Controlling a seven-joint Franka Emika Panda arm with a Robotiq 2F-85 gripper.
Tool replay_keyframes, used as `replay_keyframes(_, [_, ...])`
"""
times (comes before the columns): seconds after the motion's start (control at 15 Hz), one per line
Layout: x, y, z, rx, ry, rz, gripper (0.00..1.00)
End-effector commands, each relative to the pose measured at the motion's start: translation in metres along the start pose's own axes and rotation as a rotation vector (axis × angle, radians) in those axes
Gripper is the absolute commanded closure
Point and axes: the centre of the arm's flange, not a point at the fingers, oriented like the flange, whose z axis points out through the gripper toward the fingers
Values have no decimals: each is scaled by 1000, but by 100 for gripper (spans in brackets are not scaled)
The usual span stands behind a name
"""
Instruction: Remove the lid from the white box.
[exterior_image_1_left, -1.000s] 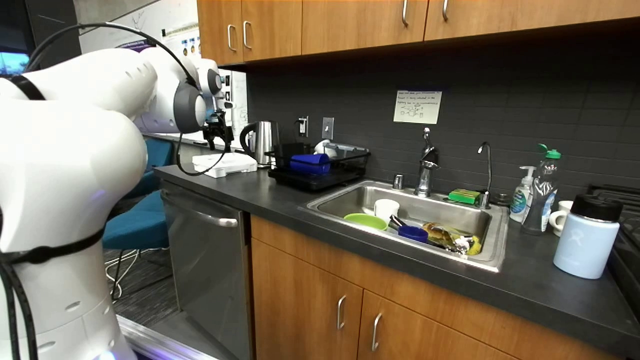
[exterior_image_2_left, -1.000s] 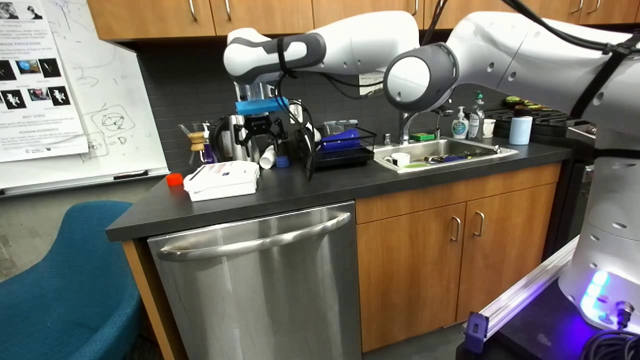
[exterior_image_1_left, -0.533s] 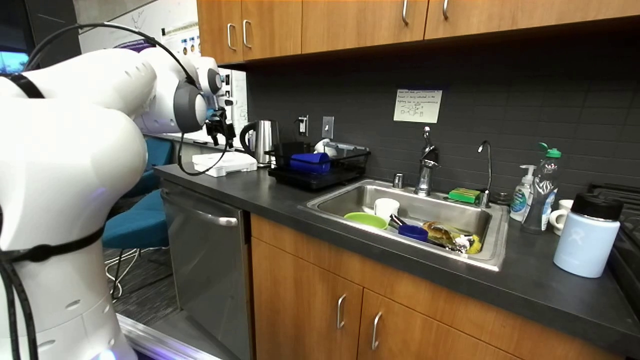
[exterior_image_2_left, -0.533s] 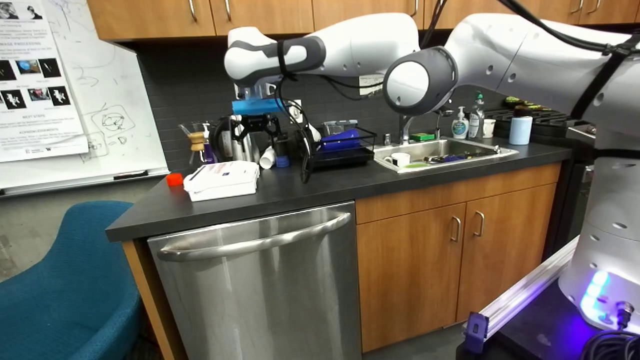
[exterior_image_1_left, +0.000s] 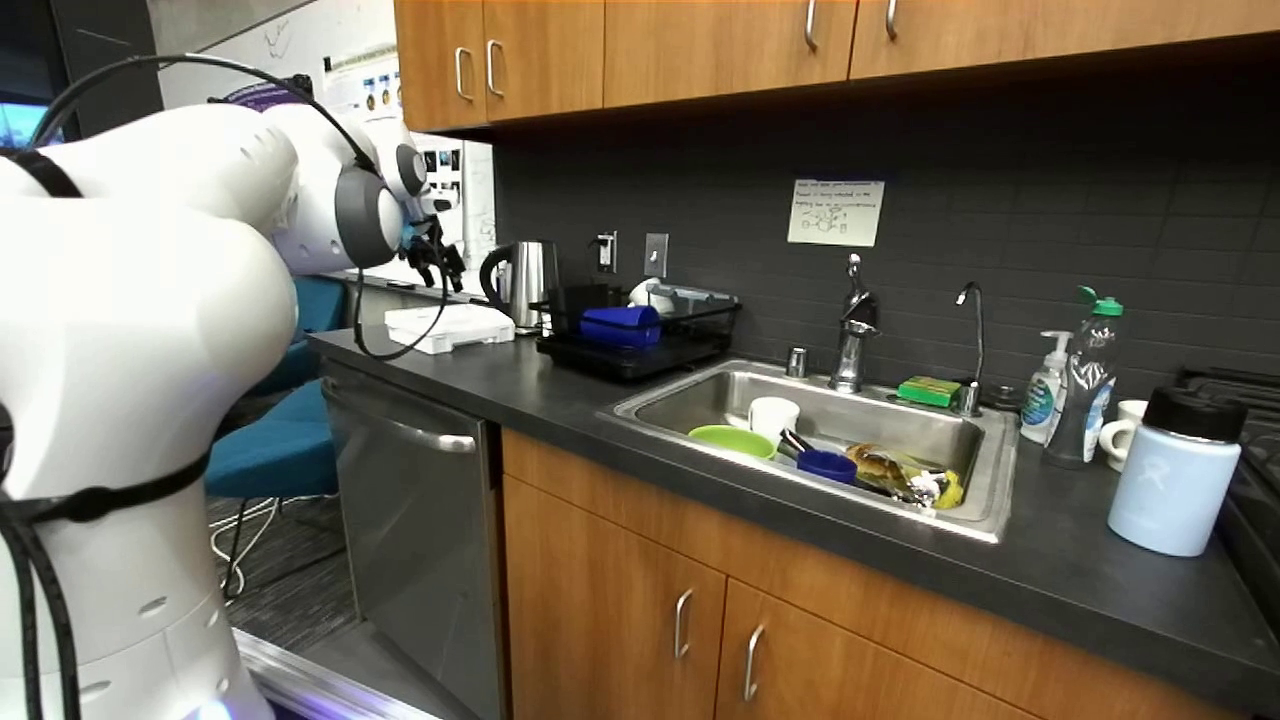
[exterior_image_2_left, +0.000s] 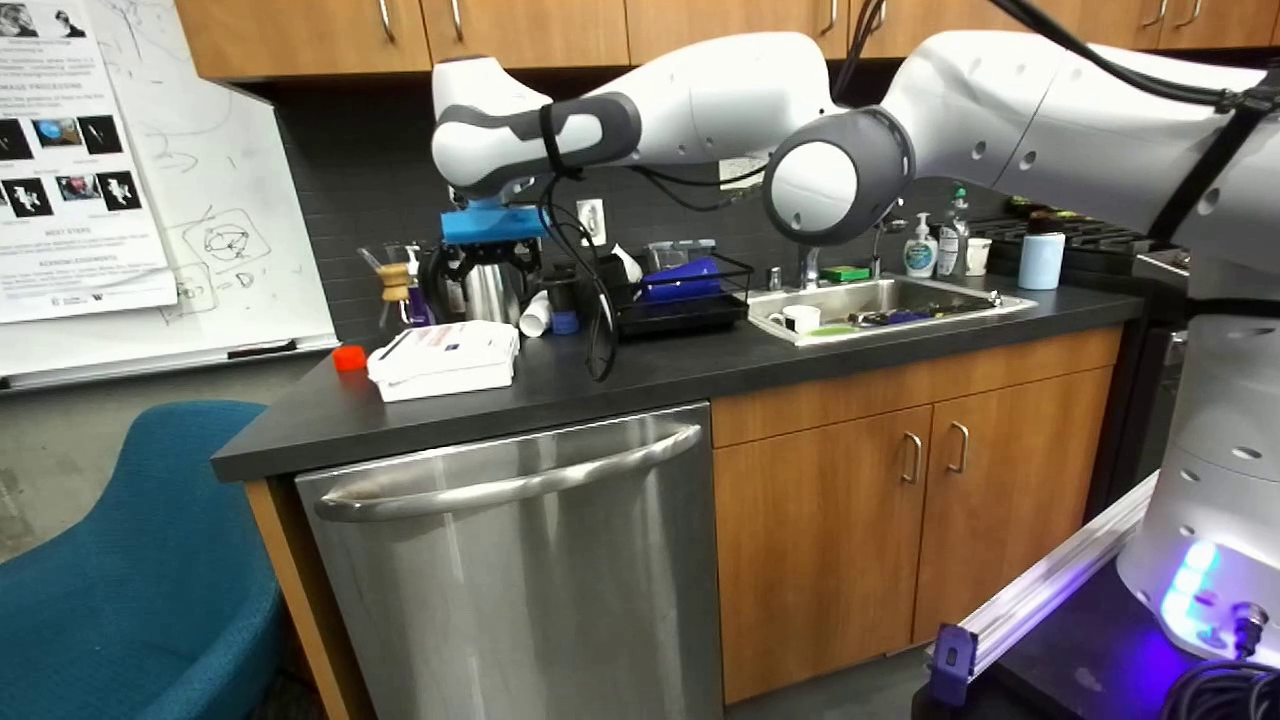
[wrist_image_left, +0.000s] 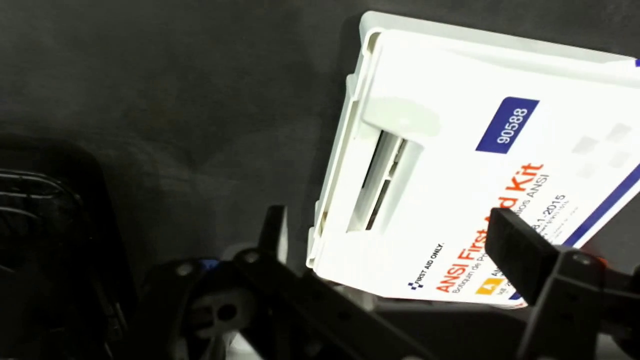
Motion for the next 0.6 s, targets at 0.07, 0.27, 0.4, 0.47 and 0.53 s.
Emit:
replay_keyframes(0.07, [9, -10, 17, -46, 51, 24, 0])
replay_keyframes(0.27, [12, -4, 28, -73, 61, 49, 0])
replay_keyframes(0.4, [15, 0, 36, -89, 66, 66, 0])
replay_keyframes(0.47, [17, 1, 39, -93, 65, 72, 0])
replay_keyframes(0.53, [17, 2, 42, -96, 64, 76, 0])
